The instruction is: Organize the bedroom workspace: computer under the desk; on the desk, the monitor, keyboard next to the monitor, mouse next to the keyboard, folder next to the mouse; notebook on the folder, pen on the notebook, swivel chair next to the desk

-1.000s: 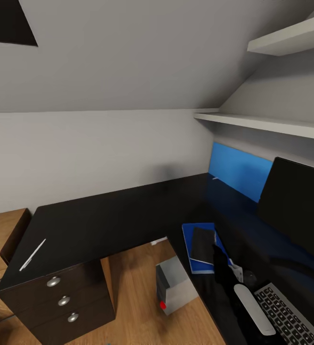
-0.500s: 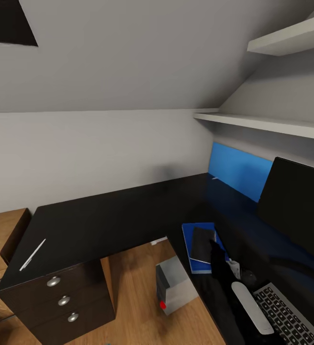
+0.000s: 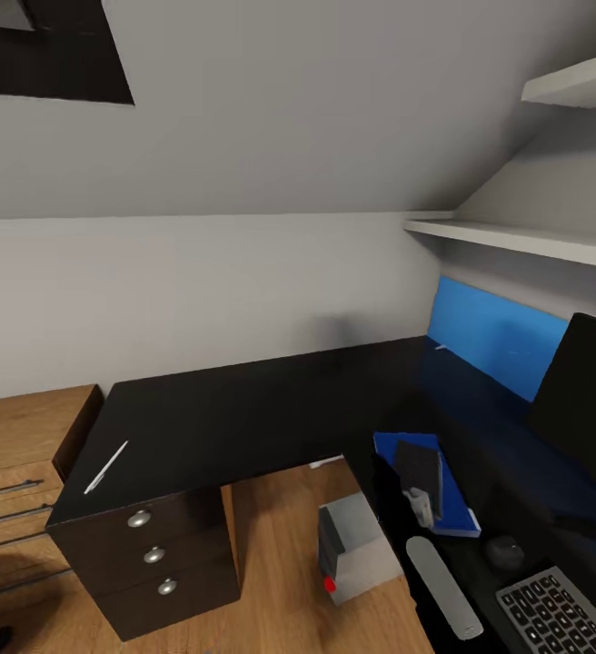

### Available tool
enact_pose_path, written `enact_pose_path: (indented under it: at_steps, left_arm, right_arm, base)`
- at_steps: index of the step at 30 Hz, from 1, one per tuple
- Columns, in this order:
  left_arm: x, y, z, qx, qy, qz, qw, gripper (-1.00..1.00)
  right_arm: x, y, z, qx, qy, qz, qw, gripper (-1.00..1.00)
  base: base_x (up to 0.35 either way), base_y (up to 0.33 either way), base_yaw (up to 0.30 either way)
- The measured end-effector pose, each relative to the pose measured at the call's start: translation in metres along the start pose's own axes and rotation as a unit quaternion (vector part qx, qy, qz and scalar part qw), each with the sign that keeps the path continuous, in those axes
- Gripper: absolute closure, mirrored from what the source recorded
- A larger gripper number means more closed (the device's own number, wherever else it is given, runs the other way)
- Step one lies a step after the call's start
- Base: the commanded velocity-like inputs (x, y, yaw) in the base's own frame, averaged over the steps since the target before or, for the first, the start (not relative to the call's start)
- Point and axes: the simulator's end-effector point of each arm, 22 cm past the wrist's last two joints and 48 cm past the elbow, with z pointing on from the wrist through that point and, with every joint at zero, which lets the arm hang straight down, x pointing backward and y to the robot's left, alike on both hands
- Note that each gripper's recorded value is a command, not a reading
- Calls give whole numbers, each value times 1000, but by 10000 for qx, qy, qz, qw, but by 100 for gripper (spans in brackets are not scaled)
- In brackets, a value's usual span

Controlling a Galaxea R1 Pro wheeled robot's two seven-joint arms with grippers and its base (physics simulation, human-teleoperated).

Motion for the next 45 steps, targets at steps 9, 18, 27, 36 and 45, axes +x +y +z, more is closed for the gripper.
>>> enact_pose_path:
  at_steps: [9,18,27,36,45]
  left_arm:
    - [1,8,-9,-76,57,88,9999,-100]
    - [-4,7,-21,-60,65,84,9999,-100]
    - [-10,7,-31,-52,56,78,9999,-100]
    - [-14,9,-41,-52,57,79,9999,-100]
    - [-19,11,-50,-52,54,75,9999,-100]
  right_arm:
    - [52,7,-9,49,177,-874,9960,-100]
    - [61,-1,-16,152,-5,-1749,9845,-100]
    - [62,16,-24,37,-138,-2130,9769,-100]
    - [79,36,-46,82,-553,-3407,9385,-100]
    - [83,50,-53,-17,-548,-3488,9356,-100]
  base:
    - [0,0,262]
    - [0,0,264]
    - [0,0,270]
    - [0,0,281]
    - [0,0,156]
